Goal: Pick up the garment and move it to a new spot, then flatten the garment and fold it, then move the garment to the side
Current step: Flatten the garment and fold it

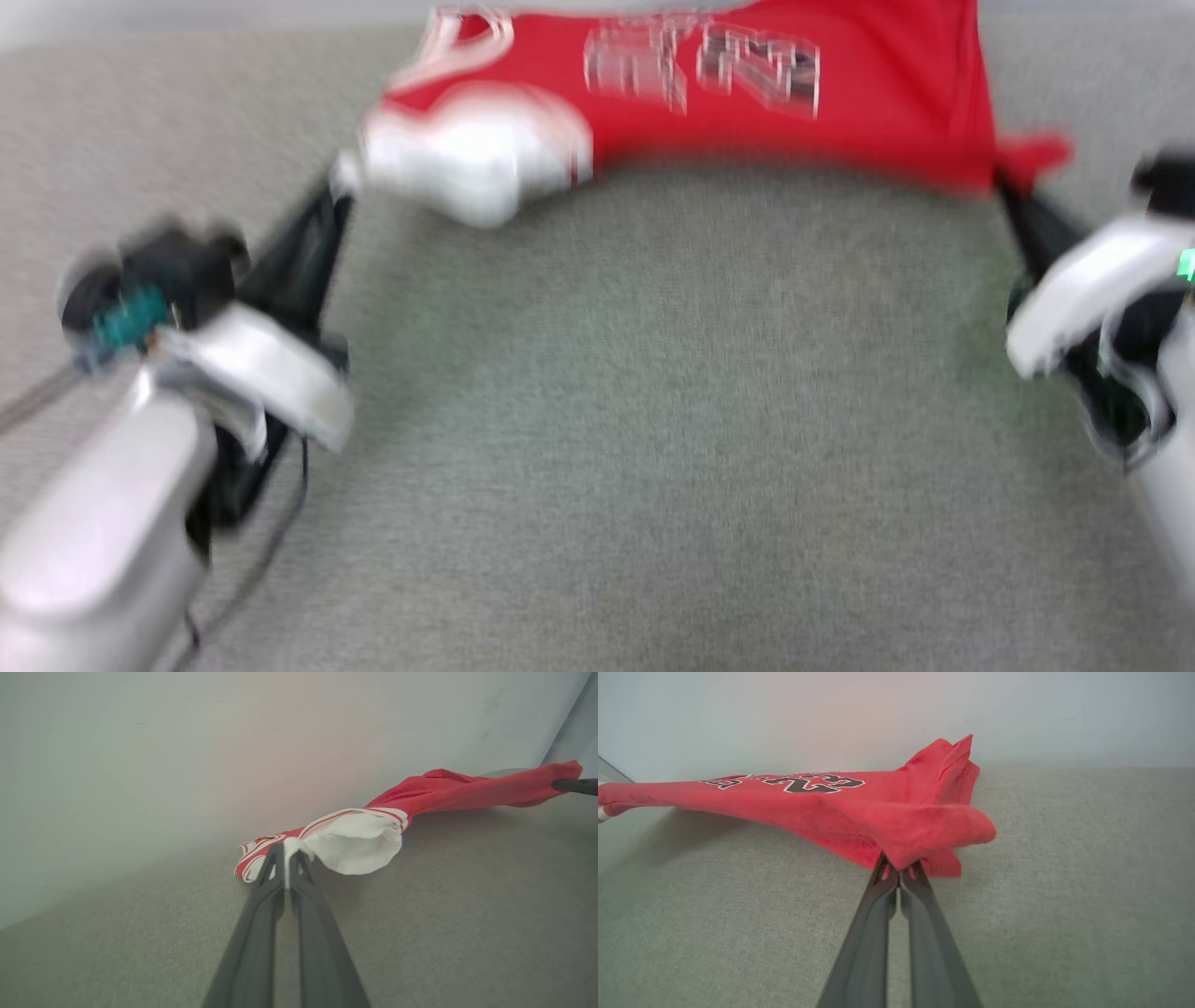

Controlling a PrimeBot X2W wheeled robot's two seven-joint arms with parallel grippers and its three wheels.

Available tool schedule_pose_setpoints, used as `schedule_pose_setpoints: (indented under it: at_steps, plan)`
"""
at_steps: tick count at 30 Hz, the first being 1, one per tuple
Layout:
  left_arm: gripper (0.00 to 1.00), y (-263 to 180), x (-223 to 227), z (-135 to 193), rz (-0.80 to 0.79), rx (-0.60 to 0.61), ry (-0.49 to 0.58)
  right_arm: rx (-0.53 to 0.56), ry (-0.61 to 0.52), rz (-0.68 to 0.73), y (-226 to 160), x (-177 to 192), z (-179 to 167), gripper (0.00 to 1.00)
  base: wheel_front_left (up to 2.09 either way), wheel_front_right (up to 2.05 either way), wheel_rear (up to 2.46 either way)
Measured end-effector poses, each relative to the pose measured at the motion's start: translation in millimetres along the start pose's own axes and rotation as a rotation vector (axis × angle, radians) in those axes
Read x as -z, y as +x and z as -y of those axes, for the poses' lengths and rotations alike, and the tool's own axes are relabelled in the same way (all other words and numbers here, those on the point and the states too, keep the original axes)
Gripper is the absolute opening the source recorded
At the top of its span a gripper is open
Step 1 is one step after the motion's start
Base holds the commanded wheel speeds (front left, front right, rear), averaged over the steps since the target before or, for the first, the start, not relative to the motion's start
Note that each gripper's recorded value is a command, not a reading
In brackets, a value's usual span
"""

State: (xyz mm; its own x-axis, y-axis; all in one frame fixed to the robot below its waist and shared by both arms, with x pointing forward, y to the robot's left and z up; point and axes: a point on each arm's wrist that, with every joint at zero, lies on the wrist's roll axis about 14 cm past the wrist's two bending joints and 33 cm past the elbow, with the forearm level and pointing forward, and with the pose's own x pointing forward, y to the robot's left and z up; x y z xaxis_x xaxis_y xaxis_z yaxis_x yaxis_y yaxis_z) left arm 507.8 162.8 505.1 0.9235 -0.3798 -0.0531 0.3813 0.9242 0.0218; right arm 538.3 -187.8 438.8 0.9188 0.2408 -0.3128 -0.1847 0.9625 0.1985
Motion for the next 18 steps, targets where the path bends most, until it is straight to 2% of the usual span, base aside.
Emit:
schedule_pose_setpoints:
  at_steps: [4, 5, 13, 18]
  plan:
    - [0.00, -53.6, 10.8, 7.8, -0.066, -0.039, -0.034, -0.012, 0.023, -0.027, -33.5, 18.0, -4.5, 0.00, 0.00, 0.00, 0.00]
    - [0.00, -88.7, 12.1, 14.2, -0.097, -0.059, -0.049, -0.019, 0.050, -0.034, -54.5, 26.5, -7.8, 0.00, 0.00, 0.00, 0.00]
    - [0.00, -166.6, 28.1, 44.1, -0.228, -0.066, -0.129, -0.052, 0.106, -0.058, -94.9, 38.6, -16.0, 0.00, 0.00, 0.00, 0.00]
    - [0.00, -204.8, 41.8, 68.4, -0.326, -0.035, -0.204, -0.069, 0.113, -0.147, -126.7, 60.7, -16.6, 0.00, 0.00, 0.00, 0.00]
